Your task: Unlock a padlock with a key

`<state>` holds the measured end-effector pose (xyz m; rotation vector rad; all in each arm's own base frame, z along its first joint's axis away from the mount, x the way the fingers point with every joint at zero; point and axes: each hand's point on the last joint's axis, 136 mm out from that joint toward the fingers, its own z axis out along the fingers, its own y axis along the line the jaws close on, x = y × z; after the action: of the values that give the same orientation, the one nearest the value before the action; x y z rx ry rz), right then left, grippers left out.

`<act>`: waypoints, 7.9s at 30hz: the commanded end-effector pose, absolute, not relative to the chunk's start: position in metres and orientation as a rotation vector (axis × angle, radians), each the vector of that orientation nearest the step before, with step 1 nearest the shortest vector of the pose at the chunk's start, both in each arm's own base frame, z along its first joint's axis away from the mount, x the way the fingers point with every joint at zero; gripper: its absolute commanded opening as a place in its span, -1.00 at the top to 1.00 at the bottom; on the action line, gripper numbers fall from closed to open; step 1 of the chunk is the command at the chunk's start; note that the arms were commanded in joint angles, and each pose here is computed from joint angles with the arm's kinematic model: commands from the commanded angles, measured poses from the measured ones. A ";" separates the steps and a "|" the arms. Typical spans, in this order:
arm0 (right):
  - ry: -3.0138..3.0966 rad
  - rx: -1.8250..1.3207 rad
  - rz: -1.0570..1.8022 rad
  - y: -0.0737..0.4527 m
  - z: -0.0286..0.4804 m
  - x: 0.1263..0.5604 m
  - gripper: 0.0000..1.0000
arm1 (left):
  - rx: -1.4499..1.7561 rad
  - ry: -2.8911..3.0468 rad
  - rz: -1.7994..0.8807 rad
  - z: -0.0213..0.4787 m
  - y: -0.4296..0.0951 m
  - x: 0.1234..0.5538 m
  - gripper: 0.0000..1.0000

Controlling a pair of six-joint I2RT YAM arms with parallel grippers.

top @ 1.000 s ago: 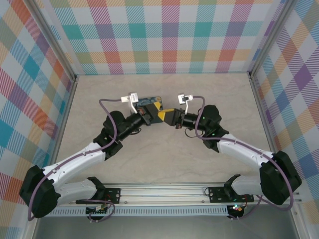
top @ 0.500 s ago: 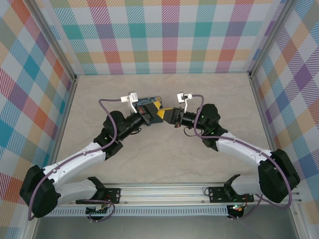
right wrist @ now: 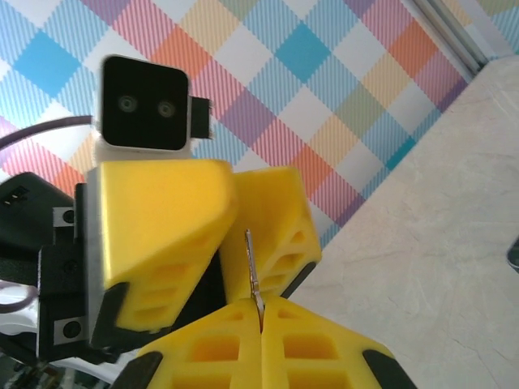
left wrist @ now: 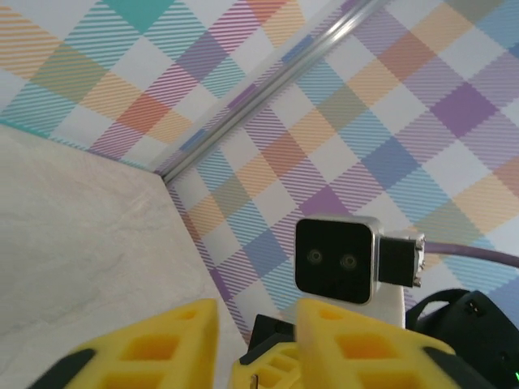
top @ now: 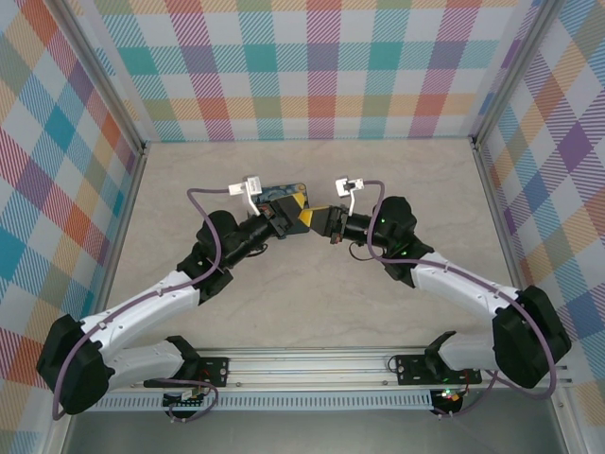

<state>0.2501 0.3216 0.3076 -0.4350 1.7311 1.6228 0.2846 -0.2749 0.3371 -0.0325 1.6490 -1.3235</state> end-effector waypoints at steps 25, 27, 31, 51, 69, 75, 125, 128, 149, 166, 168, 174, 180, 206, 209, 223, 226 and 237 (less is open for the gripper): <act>2.462 -0.196 0.702 0.204 0.150 0.243 1.00 | 0.237 2.466 -0.418 0.170 -0.272 0.397 -1.00; 2.470 -0.179 0.695 0.200 0.147 0.241 1.00 | 0.256 2.507 -0.418 0.156 -0.282 0.403 -1.00; 2.473 -0.163 0.689 0.193 0.144 0.238 1.00 | 0.279 2.529 -0.449 0.143 -0.295 0.408 -1.00; 2.510 -0.101 0.653 0.174 0.139 0.222 1.00 | 0.384 2.677 -0.458 0.074 -0.327 0.372 -1.00; 2.550 -0.027 0.602 0.152 0.129 0.225 1.00 | 0.401 2.595 -0.628 0.096 -0.345 0.302 -1.00; 2.555 -0.047 0.617 0.158 0.127 0.232 1.00 | 0.460 2.525 -0.678 0.132 -0.360 0.309 -1.00; 2.482 -0.057 0.689 0.169 0.138 0.242 1.00 | 0.312 2.453 -1.026 0.122 -0.369 0.296 -1.00; 2.437 -0.086 0.729 0.176 0.146 0.248 0.99 | 0.298 2.420 -0.996 0.134 -0.356 0.298 -1.00; 2.382 -0.123 1.093 0.263 0.144 0.322 0.99 | 0.314 2.115 -0.832 0.130 -0.242 0.331 -1.00; 2.452 -0.058 1.186 0.274 0.110 0.342 0.99 | 0.421 2.076 -0.899 0.103 -0.263 0.339 -1.00; 2.461 -0.057 1.191 0.274 0.106 0.342 0.99 | 0.426 2.082 -0.912 0.099 -0.266 0.340 -1.00; 2.528 -0.031 1.150 0.269 0.089 0.340 0.99 | 0.429 2.095 -0.933 0.088 -0.270 0.342 -1.00; 2.595 -0.003 1.094 0.262 0.073 0.334 0.99 | 0.424 2.114 -0.966 0.079 -0.275 0.343 -1.00; 2.607 -0.026 1.082 0.260 0.071 0.330 0.99 | 0.426 2.120 -1.074 0.057 -0.292 0.346 -0.65; 2.606 -0.024 1.082 0.260 0.071 0.330 0.99 | 0.422 2.131 -1.099 0.056 -0.295 0.343 -0.50; 2.601 -0.024 1.088 0.260 0.072 0.329 0.99 | 0.326 2.150 -1.080 0.051 -0.295 0.350 -0.08; 2.601 -0.022 1.091 0.260 0.072 0.329 0.99 | 0.296 2.151 -1.065 0.050 -0.292 0.354 -0.04; 2.599 -0.018 1.094 0.260 0.072 0.329 0.99 | 0.214 2.153 -1.038 0.049 -0.290 0.361 0.14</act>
<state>0.3410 0.2689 0.0967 -0.0532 2.5012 1.1416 0.3502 -0.2876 0.0451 0.2519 2.1836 -1.0542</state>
